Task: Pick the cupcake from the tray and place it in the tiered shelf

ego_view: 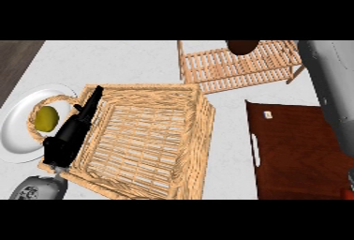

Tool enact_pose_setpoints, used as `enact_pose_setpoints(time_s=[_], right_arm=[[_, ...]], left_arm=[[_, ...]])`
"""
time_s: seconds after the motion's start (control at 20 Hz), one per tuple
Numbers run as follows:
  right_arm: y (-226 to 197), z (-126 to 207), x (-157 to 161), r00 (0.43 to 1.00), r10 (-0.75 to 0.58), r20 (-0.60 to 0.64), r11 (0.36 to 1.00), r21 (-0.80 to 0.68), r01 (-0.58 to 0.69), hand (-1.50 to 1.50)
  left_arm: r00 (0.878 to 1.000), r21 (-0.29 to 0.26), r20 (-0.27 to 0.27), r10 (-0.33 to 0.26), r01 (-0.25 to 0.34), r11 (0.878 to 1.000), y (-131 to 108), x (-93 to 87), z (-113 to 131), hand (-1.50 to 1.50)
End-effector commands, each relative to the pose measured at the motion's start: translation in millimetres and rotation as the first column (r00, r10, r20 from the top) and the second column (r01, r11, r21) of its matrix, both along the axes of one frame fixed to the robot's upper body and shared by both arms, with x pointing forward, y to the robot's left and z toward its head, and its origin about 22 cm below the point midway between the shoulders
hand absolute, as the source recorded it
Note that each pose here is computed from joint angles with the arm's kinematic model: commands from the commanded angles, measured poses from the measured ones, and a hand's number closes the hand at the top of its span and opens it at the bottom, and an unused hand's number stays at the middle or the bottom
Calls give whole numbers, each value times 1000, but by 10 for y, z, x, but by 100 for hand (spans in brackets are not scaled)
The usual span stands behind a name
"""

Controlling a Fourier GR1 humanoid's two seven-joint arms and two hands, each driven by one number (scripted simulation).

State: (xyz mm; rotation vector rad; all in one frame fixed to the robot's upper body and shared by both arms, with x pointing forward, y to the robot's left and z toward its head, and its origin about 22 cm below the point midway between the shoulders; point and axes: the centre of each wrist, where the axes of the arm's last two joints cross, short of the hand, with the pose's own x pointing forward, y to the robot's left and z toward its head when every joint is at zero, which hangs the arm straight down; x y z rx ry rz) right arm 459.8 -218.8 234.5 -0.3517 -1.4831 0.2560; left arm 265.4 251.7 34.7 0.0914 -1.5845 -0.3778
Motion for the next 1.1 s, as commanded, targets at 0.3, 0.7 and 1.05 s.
enact_pose_setpoints(time_s=[0.3,0.7,1.05], right_arm=[[-436,184,32,921,-309,239,927,293,235,-150],[-1584,296,-257,765,-610,208,780,331,532,-150],[-2375,203,-675,790,-574,214,810,288,510,-150]], left_arm=[[974,-7,-222,50,-53,999,98,-199,-429,0],[965,-4,-239,109,-113,994,276,-333,-475,0],[958,1,-264,110,-114,993,191,-408,-574,0]])
